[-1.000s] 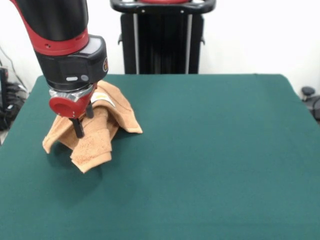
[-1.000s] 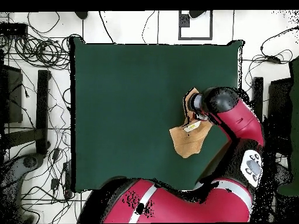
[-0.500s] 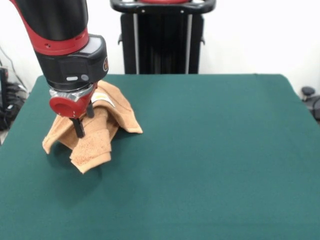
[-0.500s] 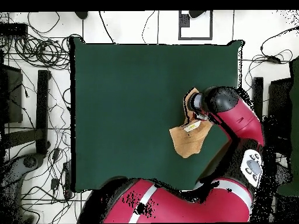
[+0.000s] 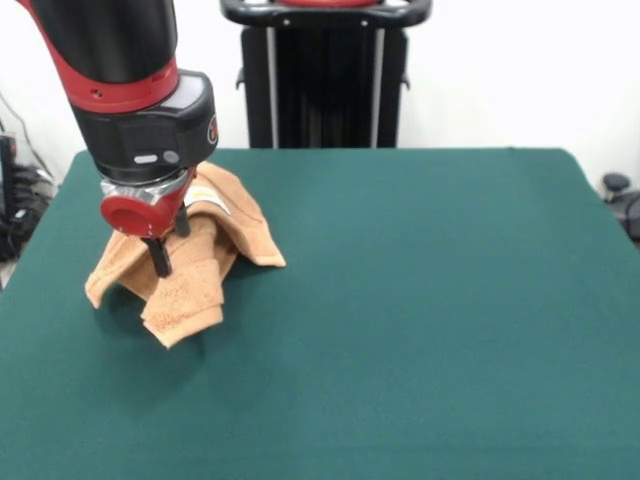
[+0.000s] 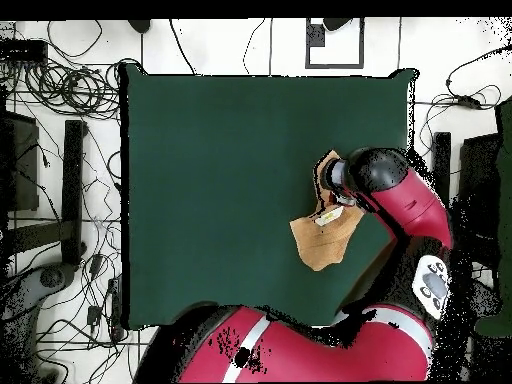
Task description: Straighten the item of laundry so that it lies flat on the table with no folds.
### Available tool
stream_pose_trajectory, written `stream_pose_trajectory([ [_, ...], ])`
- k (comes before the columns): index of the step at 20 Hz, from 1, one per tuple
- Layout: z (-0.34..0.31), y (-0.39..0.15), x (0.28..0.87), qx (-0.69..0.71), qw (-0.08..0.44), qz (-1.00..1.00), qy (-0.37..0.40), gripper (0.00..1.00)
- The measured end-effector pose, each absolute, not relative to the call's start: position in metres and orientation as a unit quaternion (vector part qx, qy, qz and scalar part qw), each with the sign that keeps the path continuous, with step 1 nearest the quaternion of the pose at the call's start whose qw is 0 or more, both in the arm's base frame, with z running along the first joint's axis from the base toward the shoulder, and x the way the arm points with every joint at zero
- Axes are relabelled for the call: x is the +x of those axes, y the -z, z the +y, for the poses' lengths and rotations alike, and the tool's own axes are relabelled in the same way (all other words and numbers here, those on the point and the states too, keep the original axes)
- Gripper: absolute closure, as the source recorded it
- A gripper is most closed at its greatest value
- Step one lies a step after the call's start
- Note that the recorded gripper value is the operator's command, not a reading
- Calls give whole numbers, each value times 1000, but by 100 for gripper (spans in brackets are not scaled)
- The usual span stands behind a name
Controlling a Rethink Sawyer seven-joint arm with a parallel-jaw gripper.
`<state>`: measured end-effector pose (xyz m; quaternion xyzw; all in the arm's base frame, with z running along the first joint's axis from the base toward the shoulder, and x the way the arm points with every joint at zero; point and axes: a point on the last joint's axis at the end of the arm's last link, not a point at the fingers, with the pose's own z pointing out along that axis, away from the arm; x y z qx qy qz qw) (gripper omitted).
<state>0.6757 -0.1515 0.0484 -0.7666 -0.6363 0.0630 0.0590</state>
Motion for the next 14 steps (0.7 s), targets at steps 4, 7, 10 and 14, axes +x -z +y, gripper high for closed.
stream_pose_trajectory([
  [4, -153, -47, 674, -763, 71, -639, -65, 0],
  [7, -156, -45, 671, -762, 79, -639, -66, 0],
  [10, -156, -40, 670, -762, 90, -638, -59, 0],
  [14, -151, -34, 670, -762, 103, -637, -50, 0],
])
